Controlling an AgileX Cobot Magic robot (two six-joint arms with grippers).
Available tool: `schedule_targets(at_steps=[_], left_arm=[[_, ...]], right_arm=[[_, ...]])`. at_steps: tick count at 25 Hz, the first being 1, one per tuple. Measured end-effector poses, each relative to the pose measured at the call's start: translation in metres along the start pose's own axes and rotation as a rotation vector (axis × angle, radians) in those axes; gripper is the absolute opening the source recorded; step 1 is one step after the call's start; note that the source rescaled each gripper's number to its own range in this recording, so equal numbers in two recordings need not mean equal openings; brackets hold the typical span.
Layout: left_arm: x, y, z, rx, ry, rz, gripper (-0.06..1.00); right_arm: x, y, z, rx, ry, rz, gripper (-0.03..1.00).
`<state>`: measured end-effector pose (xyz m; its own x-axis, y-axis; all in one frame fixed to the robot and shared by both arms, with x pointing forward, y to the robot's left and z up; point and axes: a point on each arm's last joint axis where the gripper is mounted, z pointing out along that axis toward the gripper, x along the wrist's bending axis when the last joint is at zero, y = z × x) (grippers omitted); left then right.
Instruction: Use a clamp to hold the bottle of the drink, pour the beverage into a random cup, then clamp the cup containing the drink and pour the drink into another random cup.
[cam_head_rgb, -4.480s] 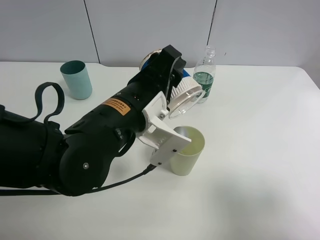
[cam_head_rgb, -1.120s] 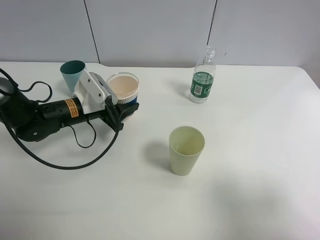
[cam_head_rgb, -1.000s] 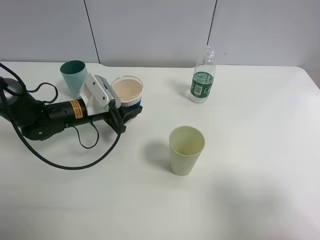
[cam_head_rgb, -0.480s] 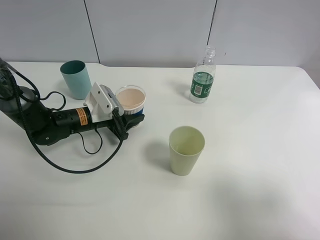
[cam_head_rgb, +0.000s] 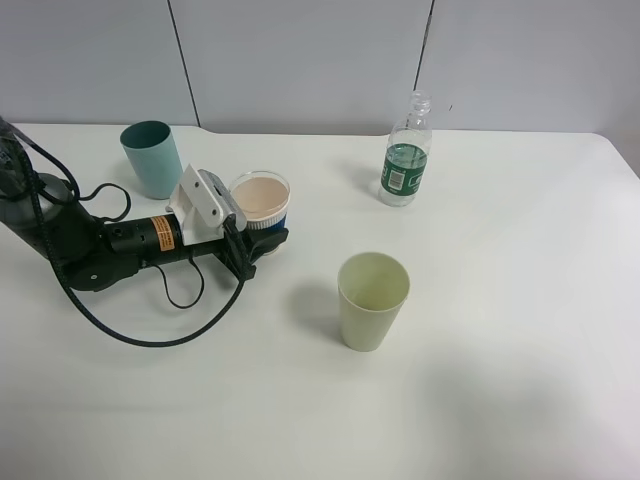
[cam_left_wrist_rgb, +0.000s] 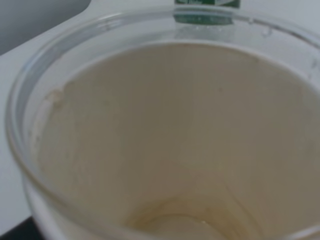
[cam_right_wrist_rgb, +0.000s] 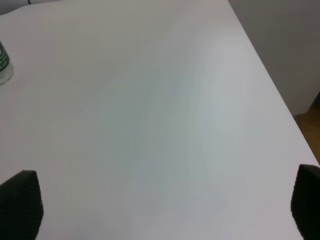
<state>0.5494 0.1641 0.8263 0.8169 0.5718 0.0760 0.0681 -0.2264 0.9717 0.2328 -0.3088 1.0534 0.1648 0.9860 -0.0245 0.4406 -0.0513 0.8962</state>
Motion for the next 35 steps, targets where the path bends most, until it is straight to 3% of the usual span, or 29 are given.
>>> schedule_targets(at_steps=[1, 4, 5, 7, 14, 20, 28, 35], left_arm=[[0.0, 0.0, 0.0, 0.0, 0.0, -0.004, 0.11], [0.001, -0.002, 0.0, 0.015, 0.002, -0.034, 0.72], [0.001, -0.002, -0.001, 0.017, 0.004, -0.047, 0.84], [0.001, 0.001, -0.001, 0.014, 0.005, -0.051, 0.94], [-0.001, 0.022, -0.01, -0.019, 0.01, -0.03, 0.98], [-0.019, 0.034, -0.036, -0.002, 0.011, -0.045, 0.98], [-0.043, 0.045, -0.081, 0.031, 0.108, -0.097, 0.98], [-0.051, 0.072, -0.111, -0.043, 0.216, -0.074, 0.98]], right_arm=[[0.0, 0.0, 0.0, 0.0, 0.0, 0.0, 1.0], [0.0, 0.0, 0.0, 0.0, 0.0, 0.0, 1.0], [0.0, 0.0, 0.0, 0.0, 0.0, 0.0, 1.0], [0.0, 0.0, 0.0, 0.0, 0.0, 0.0, 1.0], [0.0, 0.0, 0.0, 0.0, 0.0, 0.0, 1.0], [0.0, 0.0, 0.0, 0.0, 0.0, 0.0, 1.0], [0.0, 0.0, 0.0, 0.0, 0.0, 0.0, 1.0], [0.0, 0.0, 0.0, 0.0, 0.0, 0.0, 1.0]])
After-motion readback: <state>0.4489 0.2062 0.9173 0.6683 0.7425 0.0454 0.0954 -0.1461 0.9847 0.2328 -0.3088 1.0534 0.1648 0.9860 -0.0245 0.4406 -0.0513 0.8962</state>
